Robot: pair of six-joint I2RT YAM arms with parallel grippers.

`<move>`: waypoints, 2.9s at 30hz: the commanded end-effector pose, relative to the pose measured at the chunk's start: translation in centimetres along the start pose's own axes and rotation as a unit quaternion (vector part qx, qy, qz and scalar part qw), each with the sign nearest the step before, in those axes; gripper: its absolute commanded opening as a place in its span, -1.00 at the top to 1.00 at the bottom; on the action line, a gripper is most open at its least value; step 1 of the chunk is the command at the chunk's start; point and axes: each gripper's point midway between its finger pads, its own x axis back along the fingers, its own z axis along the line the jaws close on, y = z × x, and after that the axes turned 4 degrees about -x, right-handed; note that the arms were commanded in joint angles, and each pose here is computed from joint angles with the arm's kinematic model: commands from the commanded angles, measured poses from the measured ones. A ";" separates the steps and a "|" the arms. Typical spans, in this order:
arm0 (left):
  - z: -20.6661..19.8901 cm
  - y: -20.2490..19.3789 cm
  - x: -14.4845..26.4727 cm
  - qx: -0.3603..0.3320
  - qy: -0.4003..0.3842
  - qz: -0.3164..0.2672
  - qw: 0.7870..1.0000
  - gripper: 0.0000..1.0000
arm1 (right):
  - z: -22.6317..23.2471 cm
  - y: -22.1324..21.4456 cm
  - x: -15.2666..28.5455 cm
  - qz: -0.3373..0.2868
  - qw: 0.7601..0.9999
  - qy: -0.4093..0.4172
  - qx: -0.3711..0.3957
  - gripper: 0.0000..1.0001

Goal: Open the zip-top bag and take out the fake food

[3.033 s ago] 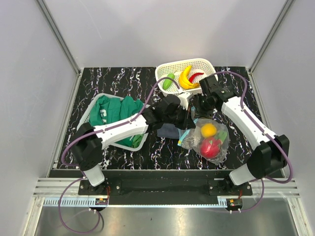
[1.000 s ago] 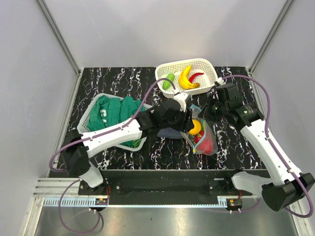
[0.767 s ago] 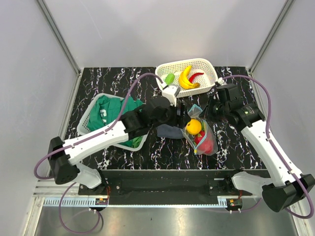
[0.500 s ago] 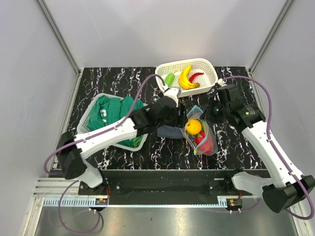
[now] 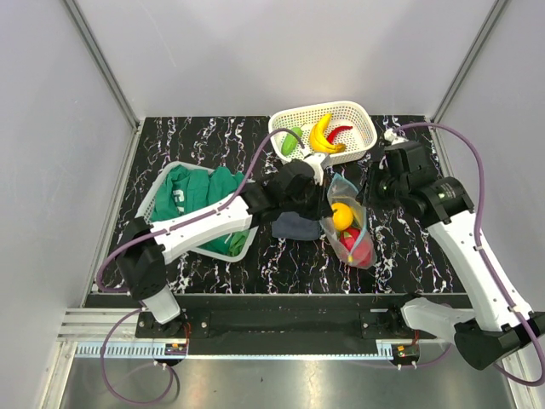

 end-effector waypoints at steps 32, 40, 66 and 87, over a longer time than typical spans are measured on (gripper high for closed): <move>-5.3 8.1 -1.6 0.022 -0.126 -0.071 0.989 1.00 | -3.5 -2.2 -6.6 0.066 0.996 -0.028 -0.052 0.60; -6.3 9.1 -3.8 0.025 -0.151 -0.061 0.986 1.00 | -5.3 -5.6 -8.2 0.115 0.990 -0.048 -0.072 0.01; -9.0 9.6 -4.7 0.005 -0.227 -0.022 0.974 1.00 | -5.2 -1.4 -13.0 0.048 0.981 0.061 -0.180 -0.09; -8.5 8.8 -7.6 0.021 -0.228 -0.002 0.973 1.00 | -6.4 -5.7 -20.1 0.119 0.963 0.070 -0.232 -0.67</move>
